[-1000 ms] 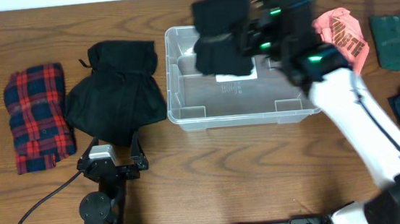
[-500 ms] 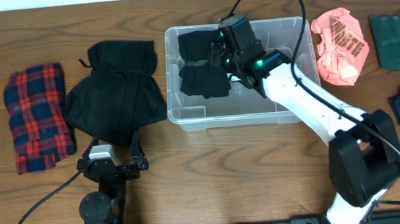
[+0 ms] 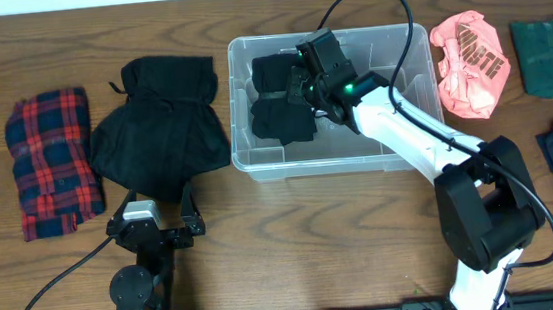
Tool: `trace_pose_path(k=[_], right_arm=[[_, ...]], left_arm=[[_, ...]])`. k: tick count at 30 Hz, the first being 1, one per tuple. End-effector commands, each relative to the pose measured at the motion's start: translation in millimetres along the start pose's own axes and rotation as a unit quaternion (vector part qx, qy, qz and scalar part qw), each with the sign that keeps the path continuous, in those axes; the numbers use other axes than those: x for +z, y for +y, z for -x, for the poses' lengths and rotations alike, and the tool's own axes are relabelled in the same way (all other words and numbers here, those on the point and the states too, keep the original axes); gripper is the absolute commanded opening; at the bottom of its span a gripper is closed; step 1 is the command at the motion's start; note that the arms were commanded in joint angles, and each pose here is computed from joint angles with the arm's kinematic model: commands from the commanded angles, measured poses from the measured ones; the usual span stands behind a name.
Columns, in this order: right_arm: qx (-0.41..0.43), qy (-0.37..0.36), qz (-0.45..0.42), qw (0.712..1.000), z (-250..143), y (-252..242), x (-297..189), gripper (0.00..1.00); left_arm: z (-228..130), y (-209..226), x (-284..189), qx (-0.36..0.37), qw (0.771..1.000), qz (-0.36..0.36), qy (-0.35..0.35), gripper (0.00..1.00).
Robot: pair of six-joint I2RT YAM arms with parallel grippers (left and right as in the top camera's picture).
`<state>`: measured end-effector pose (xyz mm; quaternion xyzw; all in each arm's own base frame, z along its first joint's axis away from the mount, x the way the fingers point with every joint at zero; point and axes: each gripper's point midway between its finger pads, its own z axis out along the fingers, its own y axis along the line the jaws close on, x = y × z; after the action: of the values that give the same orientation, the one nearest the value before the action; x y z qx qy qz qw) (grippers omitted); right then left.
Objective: Pack container
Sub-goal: 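Lower the black garment into the bin and open the right gripper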
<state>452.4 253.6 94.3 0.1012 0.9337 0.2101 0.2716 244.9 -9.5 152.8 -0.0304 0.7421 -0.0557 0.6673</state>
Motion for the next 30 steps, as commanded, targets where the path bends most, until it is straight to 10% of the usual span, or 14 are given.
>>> trace_pose_path(k=[1, 13, 20, 30], right_arm=[[0.008, 0.006, -0.005, 1.0, -5, -2, 11, 0.06], [0.005, 0.008, -0.004, 1.0, -8, -3, 20, 0.12], [-0.026, 0.007, -0.003, 1.0, -7, -3, 20, 0.78], [-0.073, -0.011, 0.012, 0.997, 4, 6, 11, 0.99]], left_arm=[[-15, 0, 1, 0.001, 1.0, -0.003, 0.023, 0.98], [-15, 0, 1, 0.001, 1.0, -0.003, 0.023, 0.98], [-15, 0, 1, 0.001, 1.0, -0.003, 0.023, 0.98], [-15, 0, 1, 0.001, 1.0, -0.003, 0.023, 0.98]])
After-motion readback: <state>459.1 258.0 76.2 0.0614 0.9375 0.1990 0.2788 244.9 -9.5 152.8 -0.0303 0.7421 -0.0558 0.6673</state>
